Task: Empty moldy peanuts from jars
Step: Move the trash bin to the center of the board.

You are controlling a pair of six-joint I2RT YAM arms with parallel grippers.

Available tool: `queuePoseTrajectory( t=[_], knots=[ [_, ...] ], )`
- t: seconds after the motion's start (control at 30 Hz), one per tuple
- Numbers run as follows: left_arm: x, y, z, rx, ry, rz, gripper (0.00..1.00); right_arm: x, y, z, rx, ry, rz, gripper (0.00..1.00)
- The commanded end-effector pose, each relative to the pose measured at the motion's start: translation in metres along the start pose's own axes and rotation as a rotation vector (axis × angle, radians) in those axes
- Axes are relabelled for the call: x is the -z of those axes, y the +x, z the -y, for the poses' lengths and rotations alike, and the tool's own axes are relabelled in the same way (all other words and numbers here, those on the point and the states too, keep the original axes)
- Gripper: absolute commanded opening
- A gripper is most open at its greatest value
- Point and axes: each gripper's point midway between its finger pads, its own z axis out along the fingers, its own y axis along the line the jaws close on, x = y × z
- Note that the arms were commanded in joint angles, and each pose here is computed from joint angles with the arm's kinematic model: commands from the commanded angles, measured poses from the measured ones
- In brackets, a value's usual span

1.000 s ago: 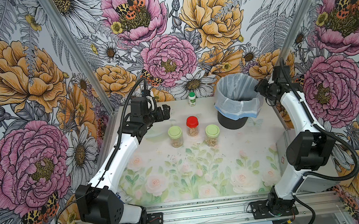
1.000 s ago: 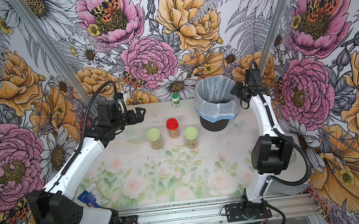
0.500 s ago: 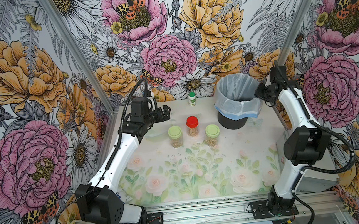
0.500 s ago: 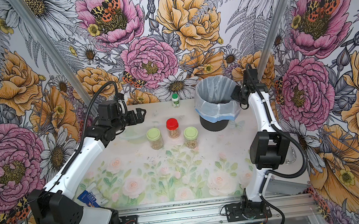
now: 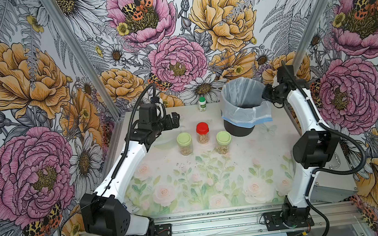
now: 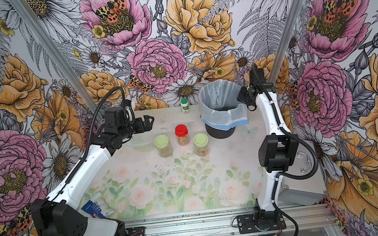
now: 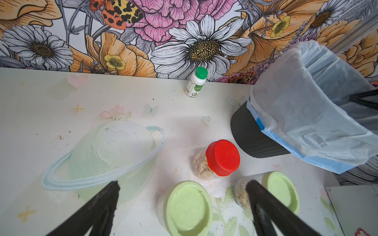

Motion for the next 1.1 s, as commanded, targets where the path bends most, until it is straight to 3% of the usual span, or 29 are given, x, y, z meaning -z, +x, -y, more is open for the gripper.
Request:
queuePoseTrajectory(
  t=[0.0, 0.43, 1.07],
  knots=[
    [0.006, 0.002, -0.008, 0.009, -0.014, 0.003, 0.99, -0.003, 0.01, -0.029, 0.007, -0.072, -0.047, 0.12],
    [0.012, 0.012, -0.025, 0.051, -0.033, -0.006, 0.99, -0.019, -0.005, -0.099, 0.006, -0.195, -0.006, 0.06],
    [0.027, 0.031, -0.065, 0.155, -0.108, -0.005, 0.99, -0.031, 0.023, -0.172, 0.084, -0.339, -0.03, 0.05]
  ],
)
